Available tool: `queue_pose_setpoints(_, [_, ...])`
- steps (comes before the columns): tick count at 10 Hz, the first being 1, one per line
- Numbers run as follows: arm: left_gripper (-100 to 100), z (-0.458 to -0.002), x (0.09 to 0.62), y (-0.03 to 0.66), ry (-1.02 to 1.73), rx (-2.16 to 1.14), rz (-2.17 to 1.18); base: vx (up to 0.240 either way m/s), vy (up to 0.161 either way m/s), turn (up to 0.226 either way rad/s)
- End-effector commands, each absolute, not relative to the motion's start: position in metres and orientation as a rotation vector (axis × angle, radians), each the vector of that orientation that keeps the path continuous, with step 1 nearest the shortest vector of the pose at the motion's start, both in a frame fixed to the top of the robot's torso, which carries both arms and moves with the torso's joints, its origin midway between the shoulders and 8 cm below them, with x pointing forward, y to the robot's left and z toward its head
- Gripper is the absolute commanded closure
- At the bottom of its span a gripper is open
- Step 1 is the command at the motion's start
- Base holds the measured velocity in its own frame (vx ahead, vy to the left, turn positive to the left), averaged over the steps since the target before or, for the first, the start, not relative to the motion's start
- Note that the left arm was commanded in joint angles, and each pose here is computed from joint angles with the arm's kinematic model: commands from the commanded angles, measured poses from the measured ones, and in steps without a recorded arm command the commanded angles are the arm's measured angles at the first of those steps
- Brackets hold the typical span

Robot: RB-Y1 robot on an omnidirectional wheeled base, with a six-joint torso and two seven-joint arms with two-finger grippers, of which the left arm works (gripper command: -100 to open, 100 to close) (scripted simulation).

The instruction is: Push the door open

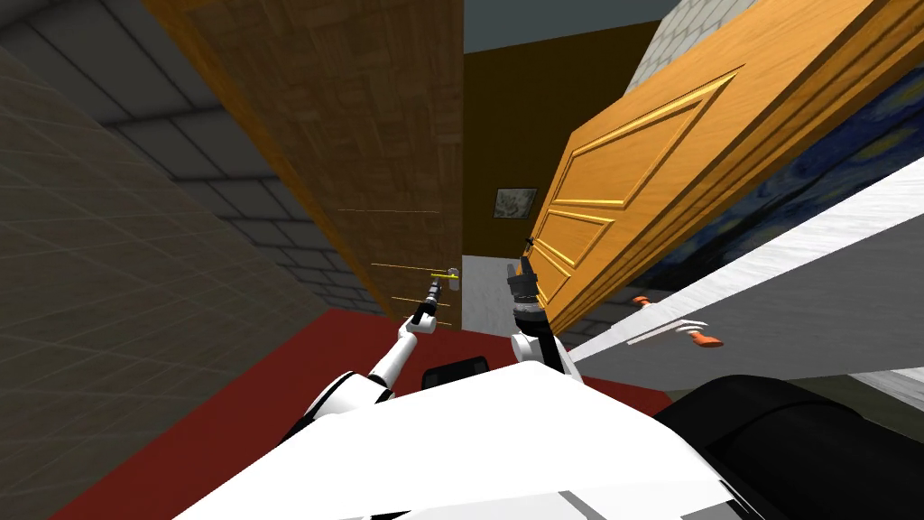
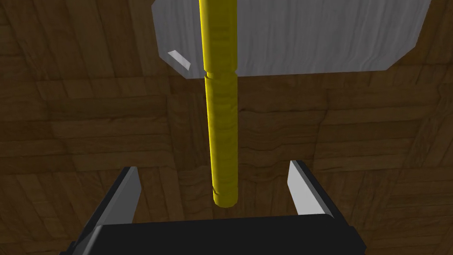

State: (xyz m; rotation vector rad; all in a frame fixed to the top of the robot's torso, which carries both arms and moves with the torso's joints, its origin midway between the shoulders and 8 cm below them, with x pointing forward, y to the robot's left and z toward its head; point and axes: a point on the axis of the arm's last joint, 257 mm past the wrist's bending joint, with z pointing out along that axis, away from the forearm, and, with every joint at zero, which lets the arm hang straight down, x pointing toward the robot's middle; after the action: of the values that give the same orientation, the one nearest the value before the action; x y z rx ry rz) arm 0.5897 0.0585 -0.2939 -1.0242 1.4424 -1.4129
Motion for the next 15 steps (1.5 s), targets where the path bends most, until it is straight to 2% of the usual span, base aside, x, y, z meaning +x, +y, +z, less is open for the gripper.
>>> queue_pose_setpoints(1, [-100,-0.294,0.59,0.059,1.439,-1.029,-1.414,0.196,-0.086,-0.022])
queue_pose_setpoints(4, [-100,-0.293,0.589,0.053,1.434,-1.039,-1.426,0.161,-0.062,-0.019])
queue_pose_setpoints(5, [100,-0.293,0.589,0.053,1.434,-1.039,-1.426,-0.011,0.003,0.003])
queue_pose_setpoints(11, [100,-0.289,0.594,0.062,1.418,-1.039,-1.416,0.008,-0.004,-0.002])
queue_pose_setpoints(15, [100,-0.29,0.6,0.089,1.393,-1.058,-1.378,0.169,-0.12,0.049])
